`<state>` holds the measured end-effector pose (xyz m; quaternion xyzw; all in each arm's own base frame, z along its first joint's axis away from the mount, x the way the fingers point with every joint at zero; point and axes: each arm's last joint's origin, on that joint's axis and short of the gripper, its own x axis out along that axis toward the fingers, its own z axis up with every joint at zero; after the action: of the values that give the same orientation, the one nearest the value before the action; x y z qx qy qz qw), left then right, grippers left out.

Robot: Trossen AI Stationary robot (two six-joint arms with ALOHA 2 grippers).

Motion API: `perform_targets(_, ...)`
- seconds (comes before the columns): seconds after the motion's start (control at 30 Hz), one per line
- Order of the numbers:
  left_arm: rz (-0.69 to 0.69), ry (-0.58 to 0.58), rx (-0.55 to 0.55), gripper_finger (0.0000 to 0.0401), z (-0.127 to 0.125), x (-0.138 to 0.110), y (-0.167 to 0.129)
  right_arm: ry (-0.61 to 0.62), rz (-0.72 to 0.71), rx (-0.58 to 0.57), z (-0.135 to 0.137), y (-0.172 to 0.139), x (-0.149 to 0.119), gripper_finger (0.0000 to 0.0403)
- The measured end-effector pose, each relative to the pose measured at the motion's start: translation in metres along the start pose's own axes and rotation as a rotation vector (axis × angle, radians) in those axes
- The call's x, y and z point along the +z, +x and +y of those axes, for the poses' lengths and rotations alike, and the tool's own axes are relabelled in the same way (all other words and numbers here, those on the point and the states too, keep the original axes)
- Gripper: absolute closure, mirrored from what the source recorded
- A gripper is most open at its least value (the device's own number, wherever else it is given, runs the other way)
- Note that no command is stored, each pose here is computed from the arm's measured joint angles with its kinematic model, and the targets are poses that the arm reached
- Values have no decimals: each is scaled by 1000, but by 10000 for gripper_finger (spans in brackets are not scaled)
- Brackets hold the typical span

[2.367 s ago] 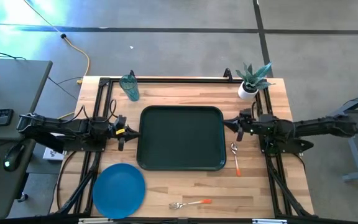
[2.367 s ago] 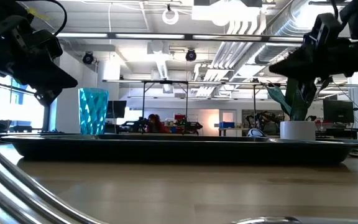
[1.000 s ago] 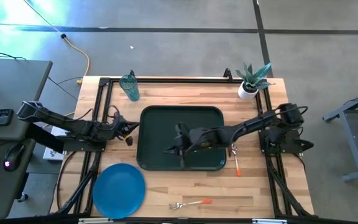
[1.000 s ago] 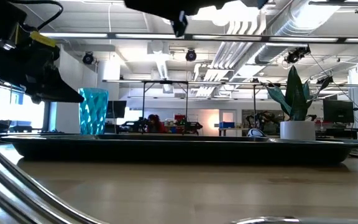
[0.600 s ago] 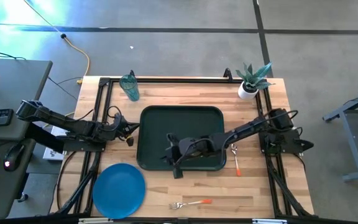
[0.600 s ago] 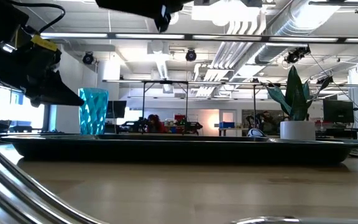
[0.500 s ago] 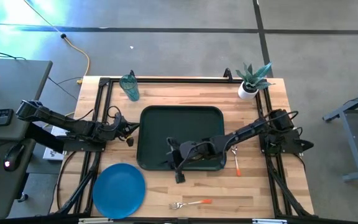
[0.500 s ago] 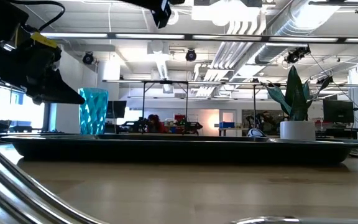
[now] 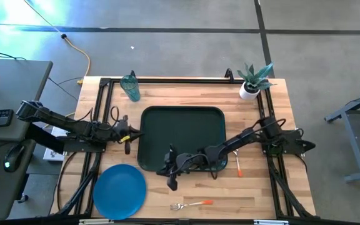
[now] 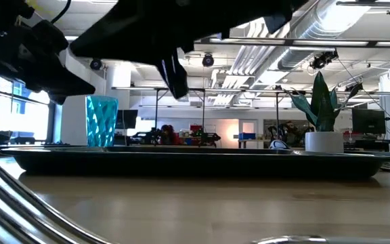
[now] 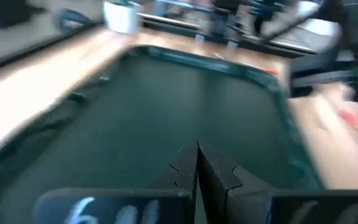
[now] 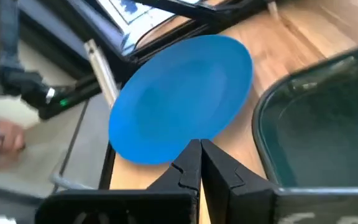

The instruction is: Pick and place plate/cup/fork/spoon on tray

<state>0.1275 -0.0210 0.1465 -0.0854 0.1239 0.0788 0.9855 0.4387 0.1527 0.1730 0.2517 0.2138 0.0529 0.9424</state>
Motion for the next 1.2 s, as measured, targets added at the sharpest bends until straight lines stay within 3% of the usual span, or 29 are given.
perform_targets(0.27,-17,71,20,398,0,2,0,120,-24,-92,18,14,-17,402)
perform_targets(0.43,-9,90,22,398,0,1,0,81,3,-29,39,53,-16,402)
perform_targets(0.57,3,128,48,398,2,-1,0,41,134,-153,47,71,-9,402)
perform_targets(0.67,-3,127,124,398,4,-1,0,133,143,-241,46,76,13,402)
perform_targets(0.83,6,142,251,398,9,-7,-1,242,173,-198,44,86,37,402)
perform_targets(1.0,37,89,256,398,11,-12,-1,340,285,-193,34,91,28,381)
perform_targets(1.2,26,77,256,398,10,-12,-1,512,314,-240,14,95,22,331)
